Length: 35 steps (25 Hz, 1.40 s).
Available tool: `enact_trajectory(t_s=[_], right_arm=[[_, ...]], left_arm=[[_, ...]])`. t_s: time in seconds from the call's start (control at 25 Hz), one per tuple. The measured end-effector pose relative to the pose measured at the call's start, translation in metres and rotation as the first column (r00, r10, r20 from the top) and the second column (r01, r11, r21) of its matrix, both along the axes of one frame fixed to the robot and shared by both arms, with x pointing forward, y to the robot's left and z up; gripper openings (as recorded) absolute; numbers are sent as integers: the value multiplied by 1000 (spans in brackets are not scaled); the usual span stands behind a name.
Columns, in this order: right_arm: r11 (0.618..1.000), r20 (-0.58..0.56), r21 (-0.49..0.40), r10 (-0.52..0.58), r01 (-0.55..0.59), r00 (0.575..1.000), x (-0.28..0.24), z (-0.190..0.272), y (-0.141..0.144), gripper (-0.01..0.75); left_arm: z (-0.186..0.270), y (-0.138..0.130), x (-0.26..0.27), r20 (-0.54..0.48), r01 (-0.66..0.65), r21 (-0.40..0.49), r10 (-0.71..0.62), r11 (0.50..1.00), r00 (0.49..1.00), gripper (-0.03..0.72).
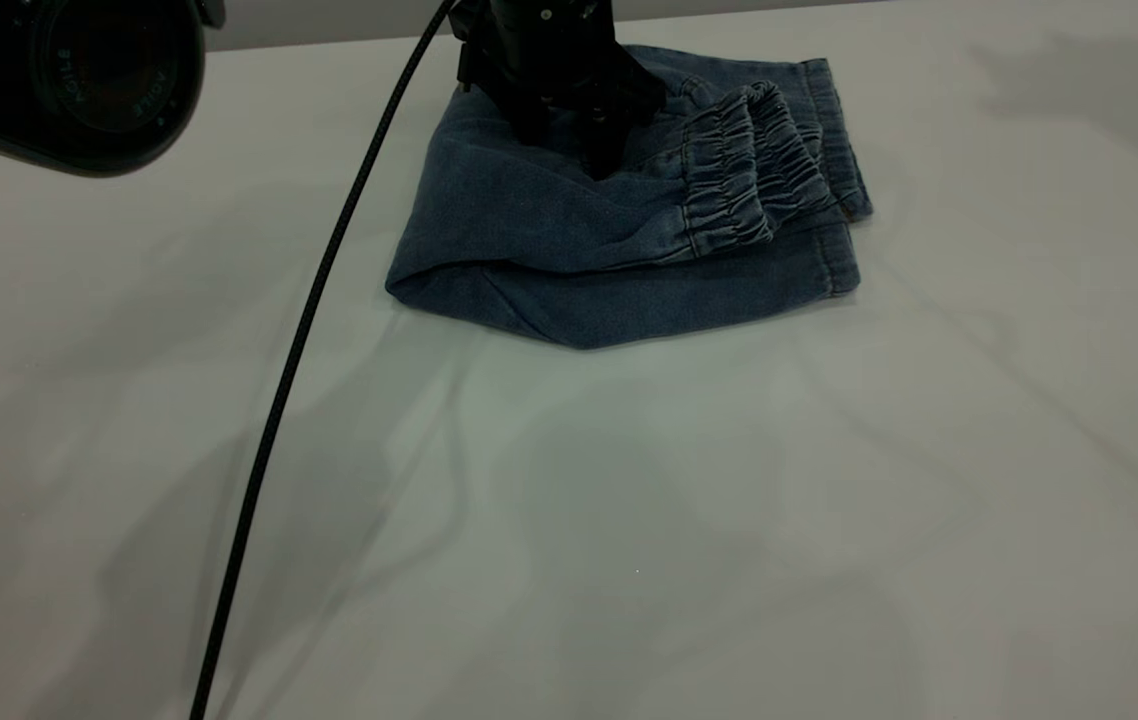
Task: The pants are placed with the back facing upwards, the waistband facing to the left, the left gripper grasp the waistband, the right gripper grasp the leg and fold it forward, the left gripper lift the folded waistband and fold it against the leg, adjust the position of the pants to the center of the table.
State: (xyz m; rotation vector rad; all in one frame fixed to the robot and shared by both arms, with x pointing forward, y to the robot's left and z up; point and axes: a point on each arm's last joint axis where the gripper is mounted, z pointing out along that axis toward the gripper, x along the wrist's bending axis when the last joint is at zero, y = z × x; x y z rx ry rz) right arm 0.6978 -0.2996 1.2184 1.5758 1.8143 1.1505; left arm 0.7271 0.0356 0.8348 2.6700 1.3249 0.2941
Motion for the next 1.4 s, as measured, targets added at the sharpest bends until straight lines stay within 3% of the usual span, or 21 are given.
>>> enact_trajectory(t_s=[0.16,0.28,0.44,0.68,1.0,1.12,1.4], right_arm=[[1000,-1,2,1,-1,1000,0,0,0,435],[1000,-2,2,1,-1,1000,1,-1,0,434],[1000,-2,2,1,-1,1000,1,-1,0,434],[1000,-2,4,2,-2,1000,1,-1,0,434],[999,0,28,19,-19,1000,0,0,3,434],[999,1,30,21,-21,1000,0,1,3,434],[999,2,36,24,-24,1000,0,1,4,434]], left_arm=[[11,-2,-1,-18,-8,-33,7,999,1000,551],[27,-8,0,-1,-10,-110,10,994,1000,551],[57,-16,4,75,3,-212,13,977,997,551],[92,-16,6,160,21,-245,19,969,987,551],[63,-17,7,122,25,-219,2,975,992,551],[55,-20,11,168,63,-225,-25,972,986,548],[19,-20,11,133,67,-202,-41,977,990,500]])
